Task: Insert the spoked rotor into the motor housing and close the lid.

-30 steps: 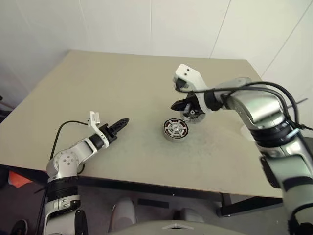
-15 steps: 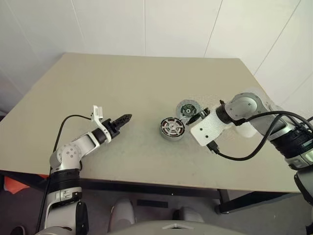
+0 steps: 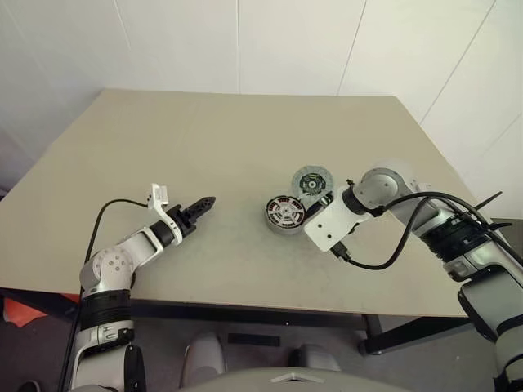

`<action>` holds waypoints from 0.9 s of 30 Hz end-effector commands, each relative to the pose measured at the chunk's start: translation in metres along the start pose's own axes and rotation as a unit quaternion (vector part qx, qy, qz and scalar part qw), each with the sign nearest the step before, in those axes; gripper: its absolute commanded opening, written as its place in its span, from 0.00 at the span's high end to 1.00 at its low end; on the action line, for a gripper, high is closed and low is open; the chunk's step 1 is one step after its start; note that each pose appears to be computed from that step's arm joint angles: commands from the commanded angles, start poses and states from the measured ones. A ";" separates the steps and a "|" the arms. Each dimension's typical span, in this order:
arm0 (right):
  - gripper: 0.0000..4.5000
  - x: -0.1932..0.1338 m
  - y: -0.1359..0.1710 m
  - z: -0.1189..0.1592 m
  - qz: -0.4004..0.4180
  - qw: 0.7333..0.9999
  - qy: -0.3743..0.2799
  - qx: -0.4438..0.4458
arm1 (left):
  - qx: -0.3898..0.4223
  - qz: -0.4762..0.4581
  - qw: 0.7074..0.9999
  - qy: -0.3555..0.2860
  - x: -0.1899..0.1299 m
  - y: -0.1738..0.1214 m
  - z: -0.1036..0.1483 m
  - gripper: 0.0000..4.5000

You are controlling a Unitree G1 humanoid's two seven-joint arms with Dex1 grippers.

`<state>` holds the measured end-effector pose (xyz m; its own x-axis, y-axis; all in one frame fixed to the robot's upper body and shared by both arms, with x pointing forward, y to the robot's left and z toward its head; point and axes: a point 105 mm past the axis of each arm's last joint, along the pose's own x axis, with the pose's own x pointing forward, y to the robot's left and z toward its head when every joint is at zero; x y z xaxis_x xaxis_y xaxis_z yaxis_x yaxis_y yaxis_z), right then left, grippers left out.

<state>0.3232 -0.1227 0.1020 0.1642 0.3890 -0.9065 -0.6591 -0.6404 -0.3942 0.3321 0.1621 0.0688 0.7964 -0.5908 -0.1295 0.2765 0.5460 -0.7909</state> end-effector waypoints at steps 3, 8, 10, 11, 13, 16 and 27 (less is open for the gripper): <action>0.36 0.001 -0.016 -0.003 -0.019 1.000 0.011 -0.017 | 0.017 -0.010 0.999 -0.026 -0.006 -0.008 0.013 0.49; 0.36 0.008 -0.016 -0.003 -0.013 1.000 0.001 -0.005 | 0.016 -0.008 0.999 -0.028 -0.007 -0.007 0.012 0.49; 0.36 0.014 -0.015 -0.006 -0.010 1.000 0.002 0.001 | 0.016 -0.008 0.999 -0.029 -0.007 -0.007 0.012 0.49; 0.36 0.016 -0.014 -0.006 -0.007 1.000 0.002 0.002 | 0.017 -0.007 0.999 -0.029 -0.007 -0.008 0.013 0.49; 0.36 0.018 -0.011 -0.006 -0.001 1.000 -0.001 0.003 | 0.018 -0.007 0.999 -0.029 -0.007 -0.008 0.013 0.49; 0.36 0.019 -0.006 -0.004 0.008 1.000 -0.008 0.005 | 0.018 -0.007 0.999 -0.029 -0.007 -0.007 0.014 0.49; 1.00 0.018 -0.006 -0.004 0.005 1.000 -0.007 0.009 | 0.019 -0.007 0.999 -0.031 -0.004 -0.007 0.018 0.49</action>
<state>0.3330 -0.1136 0.0887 0.1436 0.3939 -0.9079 -0.6677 -0.6385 -0.3826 0.3322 0.1685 0.0731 0.8156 -0.5661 -0.1197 0.2755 0.5619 -0.7800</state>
